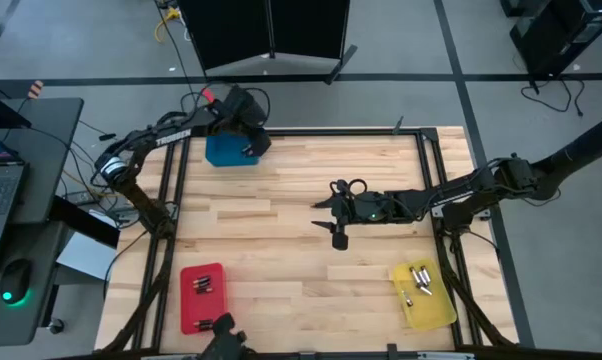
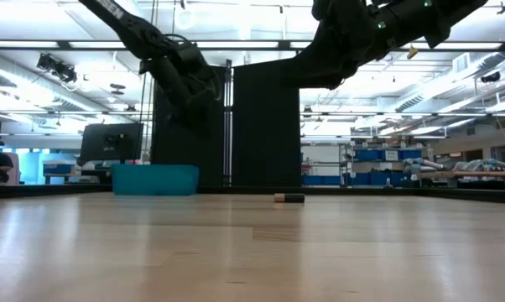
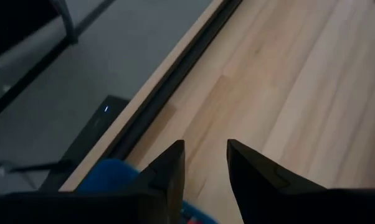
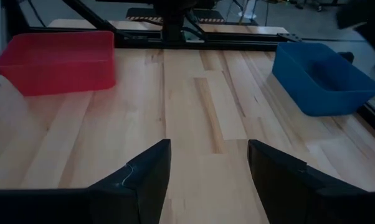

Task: Sort batteries
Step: Put the brown battery into the red bin

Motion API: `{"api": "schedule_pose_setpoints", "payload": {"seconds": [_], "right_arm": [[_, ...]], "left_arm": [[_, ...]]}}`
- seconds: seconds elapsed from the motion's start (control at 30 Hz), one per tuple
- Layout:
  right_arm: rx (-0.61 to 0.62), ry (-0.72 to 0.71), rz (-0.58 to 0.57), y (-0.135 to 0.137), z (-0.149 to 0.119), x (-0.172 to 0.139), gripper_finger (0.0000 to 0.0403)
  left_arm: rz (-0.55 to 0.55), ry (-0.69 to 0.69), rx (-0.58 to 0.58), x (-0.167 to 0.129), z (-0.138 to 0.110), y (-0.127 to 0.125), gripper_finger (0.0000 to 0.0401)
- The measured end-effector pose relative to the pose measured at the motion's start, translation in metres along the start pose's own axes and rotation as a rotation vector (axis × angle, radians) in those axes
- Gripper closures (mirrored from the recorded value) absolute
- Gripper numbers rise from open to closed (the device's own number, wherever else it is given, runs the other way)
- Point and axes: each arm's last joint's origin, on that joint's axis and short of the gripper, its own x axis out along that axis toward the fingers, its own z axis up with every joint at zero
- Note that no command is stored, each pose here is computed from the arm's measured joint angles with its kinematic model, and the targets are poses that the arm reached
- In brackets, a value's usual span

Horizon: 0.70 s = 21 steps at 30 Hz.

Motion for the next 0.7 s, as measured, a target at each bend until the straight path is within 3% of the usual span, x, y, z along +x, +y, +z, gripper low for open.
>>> {"api": "schedule_pose_setpoints", "payload": {"seconds": [0.23, 0.47, 0.7], "right_arm": [[0.013, 0.02, -0.039, -0.012, -0.003, 0.006, 0.0175], [0.055, 0.136, -0.057, -0.03, -0.029, 0.031, 0.0188], [0.063, 0.279, -0.045, -0.05, -0.05, 0.038, 0.0195]], "left_arm": [[-0.053, -0.142, 0.034, -0.005, -0.033, -0.031, 0.0274], [-0.128, -0.298, 0.085, -0.01, -0.073, -0.062, 0.0274], [-0.368, -0.507, 0.177, -0.024, -0.103, -0.098, 0.0274]]}}
